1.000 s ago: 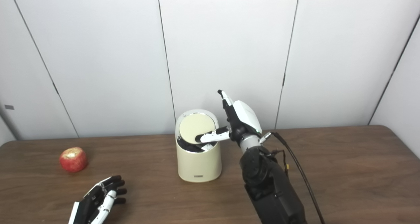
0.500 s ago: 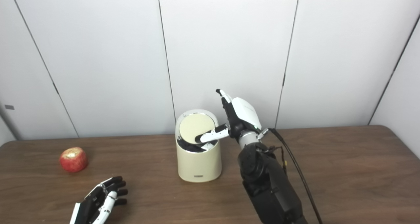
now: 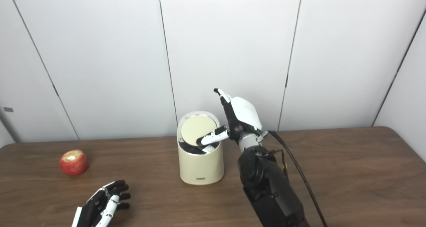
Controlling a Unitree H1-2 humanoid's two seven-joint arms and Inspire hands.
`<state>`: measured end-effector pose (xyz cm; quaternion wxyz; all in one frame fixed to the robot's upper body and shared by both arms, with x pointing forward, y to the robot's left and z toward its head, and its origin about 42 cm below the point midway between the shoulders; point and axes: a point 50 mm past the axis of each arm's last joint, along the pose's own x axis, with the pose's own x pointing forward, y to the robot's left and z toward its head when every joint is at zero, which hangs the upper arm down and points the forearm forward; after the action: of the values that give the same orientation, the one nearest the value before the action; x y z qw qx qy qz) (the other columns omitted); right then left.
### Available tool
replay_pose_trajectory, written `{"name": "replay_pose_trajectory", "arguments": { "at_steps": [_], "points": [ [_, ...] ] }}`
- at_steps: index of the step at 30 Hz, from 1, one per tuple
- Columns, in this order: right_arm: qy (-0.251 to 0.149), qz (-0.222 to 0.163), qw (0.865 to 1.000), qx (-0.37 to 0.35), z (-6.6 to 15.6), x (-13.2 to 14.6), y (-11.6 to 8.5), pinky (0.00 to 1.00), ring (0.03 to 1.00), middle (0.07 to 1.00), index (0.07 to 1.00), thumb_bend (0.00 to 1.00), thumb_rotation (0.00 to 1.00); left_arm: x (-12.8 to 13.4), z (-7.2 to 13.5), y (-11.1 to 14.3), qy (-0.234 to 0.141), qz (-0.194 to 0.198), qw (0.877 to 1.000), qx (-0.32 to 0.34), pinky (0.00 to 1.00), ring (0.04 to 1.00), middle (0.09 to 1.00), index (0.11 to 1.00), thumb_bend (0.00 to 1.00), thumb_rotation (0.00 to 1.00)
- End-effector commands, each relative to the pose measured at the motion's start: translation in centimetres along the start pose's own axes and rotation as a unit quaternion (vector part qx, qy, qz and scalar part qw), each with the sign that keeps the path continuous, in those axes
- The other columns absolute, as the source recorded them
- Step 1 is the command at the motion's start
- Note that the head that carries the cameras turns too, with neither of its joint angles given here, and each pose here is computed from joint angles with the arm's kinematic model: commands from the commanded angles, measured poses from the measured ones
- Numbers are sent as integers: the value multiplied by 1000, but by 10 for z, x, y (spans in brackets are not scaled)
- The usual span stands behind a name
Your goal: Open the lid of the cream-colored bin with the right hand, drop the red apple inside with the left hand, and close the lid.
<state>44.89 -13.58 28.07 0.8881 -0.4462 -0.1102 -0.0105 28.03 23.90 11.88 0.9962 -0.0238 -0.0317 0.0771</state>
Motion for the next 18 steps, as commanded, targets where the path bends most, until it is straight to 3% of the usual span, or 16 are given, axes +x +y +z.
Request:
{"name": "replay_pose_trajectory", "arguments": {
  "at_steps": [1, 2, 4, 5, 8, 11, 18],
  "points": [
    [-8, 6, 1000, 10, 2, 0, -4, 655, 834, 930, 920, 878, 332, 3, 10, -2, -22, -6, 1000, 0, 588, 659, 708, 692, 267, 371],
    [-19, 10, 1000, 22, 3, -3, -6, 663, 838, 930, 921, 858, 472, 4, 10, -2, -22, -6, 1000, 0, 583, 658, 707, 693, 262, 373],
    [-36, 17, 999, 36, 6, -8, -9, 664, 835, 929, 926, 840, 606, 4, 9, -1, -23, -7, 1000, 0, 580, 656, 706, 694, 260, 376],
    [-45, 21, 998, 40, 8, -12, -10, 665, 833, 935, 935, 866, 739, 5, 9, -1, -22, -6, 1000, 0, 579, 656, 706, 692, 259, 369],
    [-61, 30, 997, 48, 13, -19, -14, 671, 833, 947, 949, 909, 916, 6, 8, 0, -22, -6, 1000, -1, 584, 659, 707, 694, 261, 366],
    [-67, 35, 996, 57, 15, -23, -18, 672, 828, 942, 944, 935, 991, 6, 8, 0, -21, -8, 1000, -1, 591, 662, 710, 698, 260, 371],
    [-64, 27, 994, 84, 13, -27, -23, 705, 858, 940, 941, 970, 1000, 4, 9, -1, -21, -6, 1000, 3, 581, 656, 707, 695, 262, 364]
  ]
}}
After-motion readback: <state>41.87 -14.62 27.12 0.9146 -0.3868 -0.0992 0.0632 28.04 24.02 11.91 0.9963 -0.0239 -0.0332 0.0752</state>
